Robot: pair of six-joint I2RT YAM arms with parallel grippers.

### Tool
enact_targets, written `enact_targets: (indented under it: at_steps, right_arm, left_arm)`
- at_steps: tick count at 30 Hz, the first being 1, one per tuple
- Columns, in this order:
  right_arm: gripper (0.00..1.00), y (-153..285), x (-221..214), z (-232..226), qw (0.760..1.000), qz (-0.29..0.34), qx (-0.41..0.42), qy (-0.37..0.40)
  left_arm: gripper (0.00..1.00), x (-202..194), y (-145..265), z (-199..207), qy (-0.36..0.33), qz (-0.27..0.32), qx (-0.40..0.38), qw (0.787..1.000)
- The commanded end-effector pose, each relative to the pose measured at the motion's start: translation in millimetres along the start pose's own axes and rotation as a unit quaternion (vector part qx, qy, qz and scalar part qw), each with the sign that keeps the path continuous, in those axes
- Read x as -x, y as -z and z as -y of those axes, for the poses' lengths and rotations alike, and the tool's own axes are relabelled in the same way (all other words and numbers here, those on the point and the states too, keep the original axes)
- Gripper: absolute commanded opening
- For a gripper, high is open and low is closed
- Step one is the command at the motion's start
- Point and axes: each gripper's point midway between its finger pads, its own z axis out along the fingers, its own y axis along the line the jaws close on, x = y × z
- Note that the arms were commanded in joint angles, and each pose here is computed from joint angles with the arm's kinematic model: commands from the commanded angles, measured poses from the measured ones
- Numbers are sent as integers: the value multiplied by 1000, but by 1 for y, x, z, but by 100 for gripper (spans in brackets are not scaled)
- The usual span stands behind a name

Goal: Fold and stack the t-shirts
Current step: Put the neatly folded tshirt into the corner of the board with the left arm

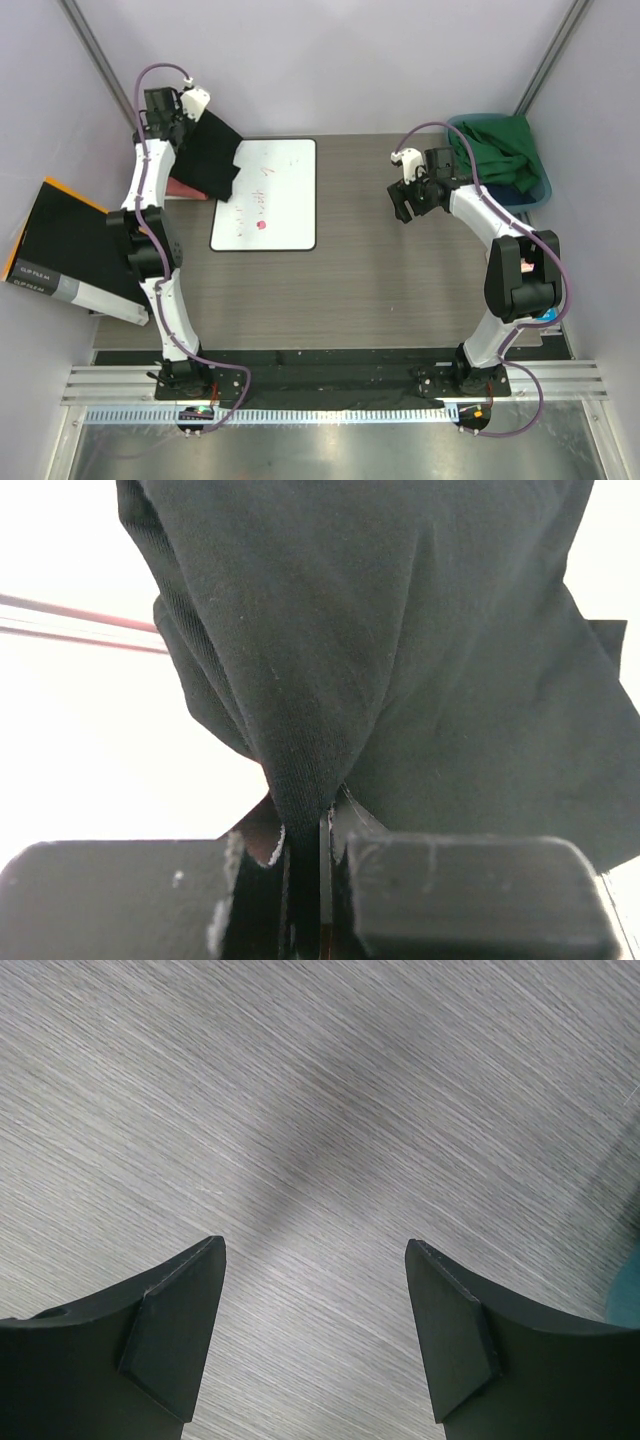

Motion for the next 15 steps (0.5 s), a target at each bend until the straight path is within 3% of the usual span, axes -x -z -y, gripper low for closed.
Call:
enact_targets:
  at_steps: [1,15]
  right_arm:
    - [78,14,20,6,999,38,-16,10]
    - [77,15,12,4,999,31,-17,10]
  left_arm:
    - [0,44,34,-60,-2,68,109,992]
    - [0,-16,-2,-67,-38,12,143,989]
